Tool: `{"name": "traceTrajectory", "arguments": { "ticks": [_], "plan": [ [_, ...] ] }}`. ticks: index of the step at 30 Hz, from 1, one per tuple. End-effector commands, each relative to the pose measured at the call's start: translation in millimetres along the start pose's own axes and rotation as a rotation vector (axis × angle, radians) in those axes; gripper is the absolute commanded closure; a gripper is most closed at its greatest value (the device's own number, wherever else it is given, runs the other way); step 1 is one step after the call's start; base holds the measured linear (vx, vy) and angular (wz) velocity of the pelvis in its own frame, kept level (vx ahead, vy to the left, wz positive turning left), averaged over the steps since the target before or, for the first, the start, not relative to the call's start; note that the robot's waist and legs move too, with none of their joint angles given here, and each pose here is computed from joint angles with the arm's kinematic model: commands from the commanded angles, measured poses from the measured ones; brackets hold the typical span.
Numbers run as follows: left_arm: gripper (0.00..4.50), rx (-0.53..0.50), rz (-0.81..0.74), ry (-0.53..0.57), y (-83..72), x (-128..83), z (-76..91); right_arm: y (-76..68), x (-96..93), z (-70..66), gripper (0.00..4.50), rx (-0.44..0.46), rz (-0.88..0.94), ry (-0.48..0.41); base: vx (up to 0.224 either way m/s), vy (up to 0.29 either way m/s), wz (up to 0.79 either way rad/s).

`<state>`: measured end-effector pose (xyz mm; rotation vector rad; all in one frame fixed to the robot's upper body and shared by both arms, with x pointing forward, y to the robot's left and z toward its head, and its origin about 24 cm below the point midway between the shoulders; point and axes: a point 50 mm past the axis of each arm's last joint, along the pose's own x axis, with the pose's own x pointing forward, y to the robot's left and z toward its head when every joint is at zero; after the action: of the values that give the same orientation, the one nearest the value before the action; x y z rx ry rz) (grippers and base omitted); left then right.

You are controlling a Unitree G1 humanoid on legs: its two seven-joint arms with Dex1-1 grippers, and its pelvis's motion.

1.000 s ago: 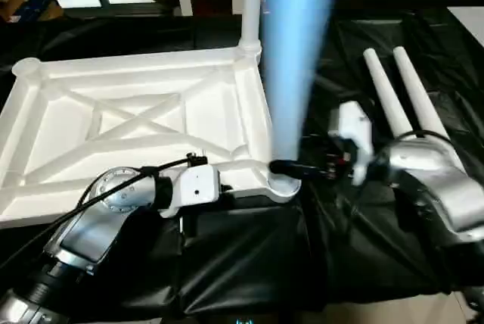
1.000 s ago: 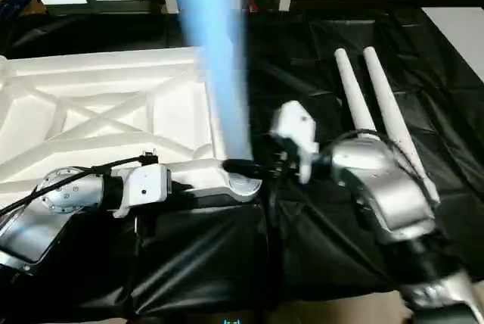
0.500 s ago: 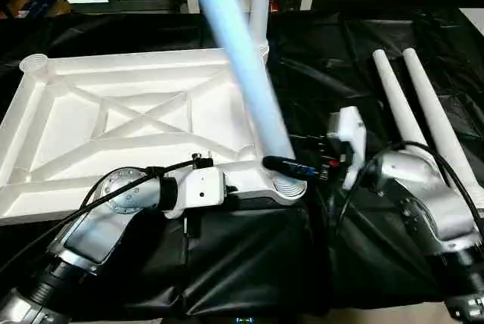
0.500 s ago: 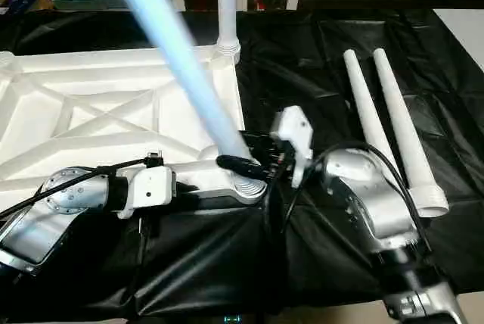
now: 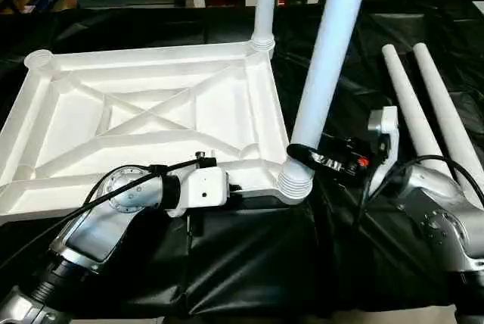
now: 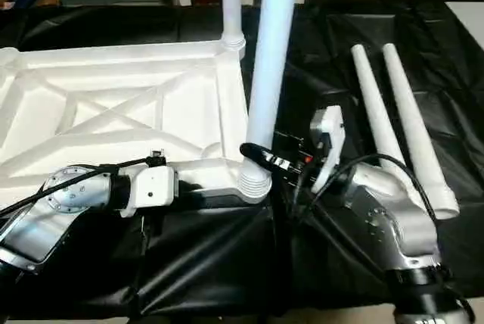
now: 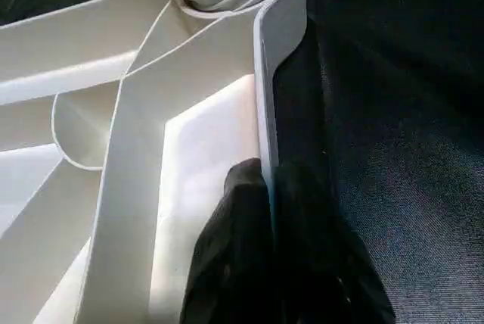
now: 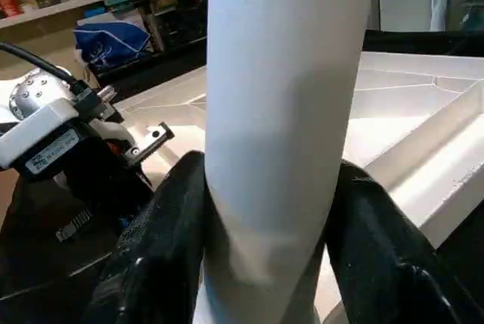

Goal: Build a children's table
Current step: Insert table leg to table base

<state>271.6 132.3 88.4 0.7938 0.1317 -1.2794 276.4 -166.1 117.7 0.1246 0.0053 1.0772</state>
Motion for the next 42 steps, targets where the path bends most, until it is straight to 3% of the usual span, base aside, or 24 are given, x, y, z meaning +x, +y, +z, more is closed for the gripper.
{"name": "traceTrajectory", "arguments": {
  "ticks": [1,14,24,34,42],
  "plan": [
    [4.48,-0.081,-0.039,0.094,-13.8,3,-24.0,-7.5,-18.7,-20.7,2.63,0.012,-0.106,0.128,0.0,0.0,0.0],
    [4.48,-0.077,-0.034,0.096,-13.6,2,-23.9,2.1,-43.2,-34.7,2.63,-0.013,-0.193,0.136,0.0,0.0,0.0],
    [4.48,-0.067,-0.041,0.092,-12.3,3,-23.4,20.3,-36.7,-45.8,2.63,-0.093,-0.093,0.247,0.0,0.0,0.0],
    [4.48,-0.07,-0.04,0.093,-12.9,3,-23.9,35.9,-32.5,-56.0,2.63,-0.097,0.103,0.416,0.0,0.0,0.0],
    [4.48,-0.071,-0.037,0.093,-13.1,4,-24.0,44.7,-32.7,-60.3,2.63,-0.067,0.194,0.492,0.0,0.0,0.0]
  ]
}}
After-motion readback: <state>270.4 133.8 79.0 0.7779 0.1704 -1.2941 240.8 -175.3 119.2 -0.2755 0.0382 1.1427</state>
